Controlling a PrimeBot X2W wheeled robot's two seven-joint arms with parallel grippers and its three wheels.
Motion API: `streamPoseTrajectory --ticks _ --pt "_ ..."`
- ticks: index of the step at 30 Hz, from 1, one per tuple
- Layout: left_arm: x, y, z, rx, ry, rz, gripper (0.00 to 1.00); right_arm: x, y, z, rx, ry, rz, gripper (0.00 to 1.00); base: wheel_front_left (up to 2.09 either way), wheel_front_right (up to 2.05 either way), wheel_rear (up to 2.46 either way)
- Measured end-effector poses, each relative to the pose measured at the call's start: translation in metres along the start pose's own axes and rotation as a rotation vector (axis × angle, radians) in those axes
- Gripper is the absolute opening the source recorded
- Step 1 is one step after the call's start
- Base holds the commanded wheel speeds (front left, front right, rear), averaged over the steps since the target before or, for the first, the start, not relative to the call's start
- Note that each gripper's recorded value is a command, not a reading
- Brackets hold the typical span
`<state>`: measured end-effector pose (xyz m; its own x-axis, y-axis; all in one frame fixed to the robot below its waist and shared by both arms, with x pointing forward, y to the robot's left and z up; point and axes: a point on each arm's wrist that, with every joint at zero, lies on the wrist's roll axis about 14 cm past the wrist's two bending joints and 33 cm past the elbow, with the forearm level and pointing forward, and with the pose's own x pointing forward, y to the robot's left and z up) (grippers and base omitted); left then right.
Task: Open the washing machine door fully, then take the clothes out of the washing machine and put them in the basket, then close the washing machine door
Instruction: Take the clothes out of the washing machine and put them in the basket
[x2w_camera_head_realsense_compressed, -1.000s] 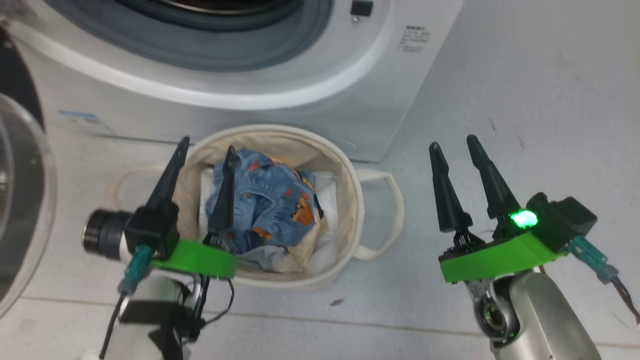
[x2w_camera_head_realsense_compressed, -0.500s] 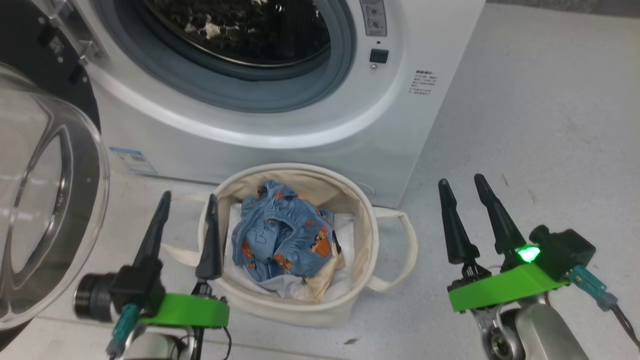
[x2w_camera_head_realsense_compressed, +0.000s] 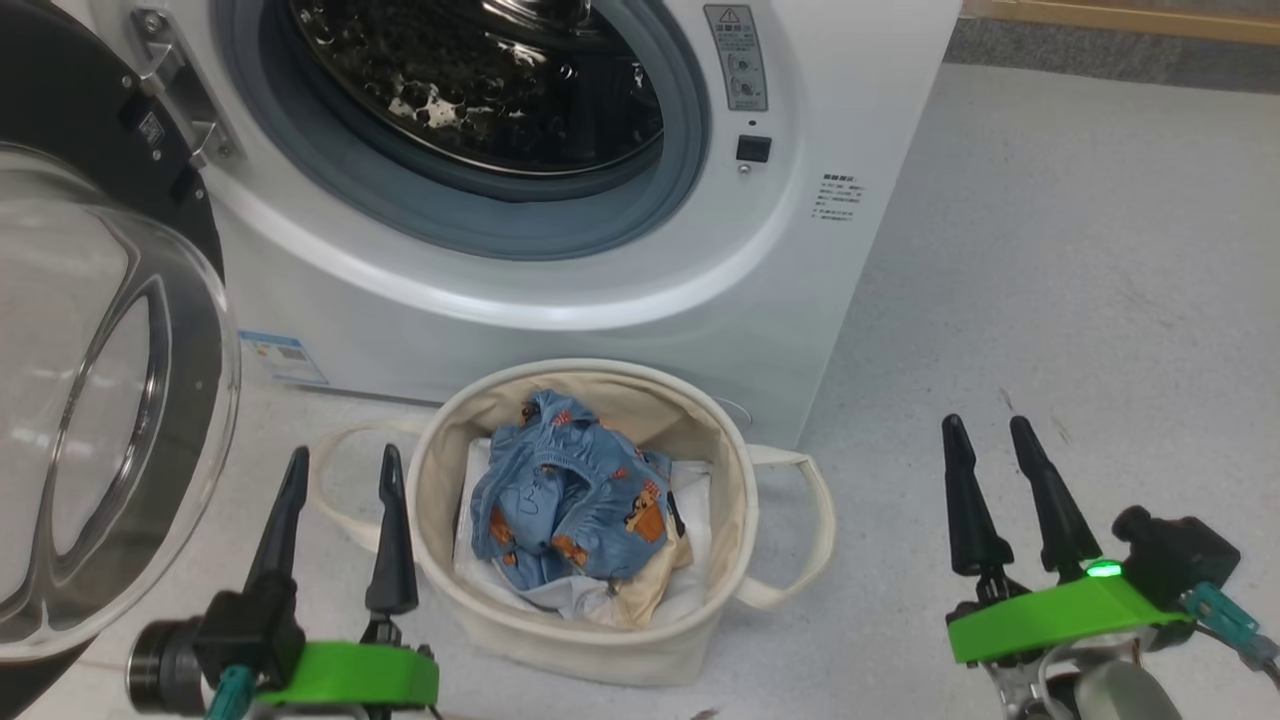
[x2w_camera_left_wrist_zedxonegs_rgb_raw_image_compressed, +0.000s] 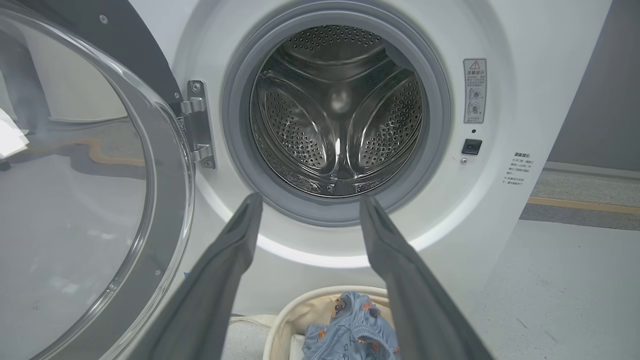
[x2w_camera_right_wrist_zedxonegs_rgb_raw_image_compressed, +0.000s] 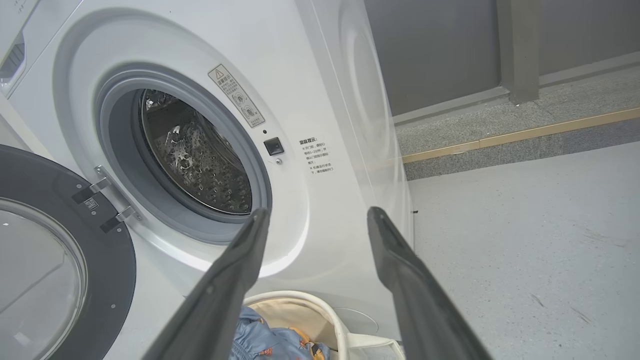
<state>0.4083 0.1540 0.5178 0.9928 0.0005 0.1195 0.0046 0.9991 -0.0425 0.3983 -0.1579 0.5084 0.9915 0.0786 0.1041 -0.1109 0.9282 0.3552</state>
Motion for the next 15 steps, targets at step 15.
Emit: streamPoseTrajectory --ticks 15 --pt "-0.026 -0.009 -0.008 -0.023 0.043 -0.030 1.00 -0.020 0.009 0.015 -0.026 -0.033 0.020 1.00 0.00 0.00 0.00"
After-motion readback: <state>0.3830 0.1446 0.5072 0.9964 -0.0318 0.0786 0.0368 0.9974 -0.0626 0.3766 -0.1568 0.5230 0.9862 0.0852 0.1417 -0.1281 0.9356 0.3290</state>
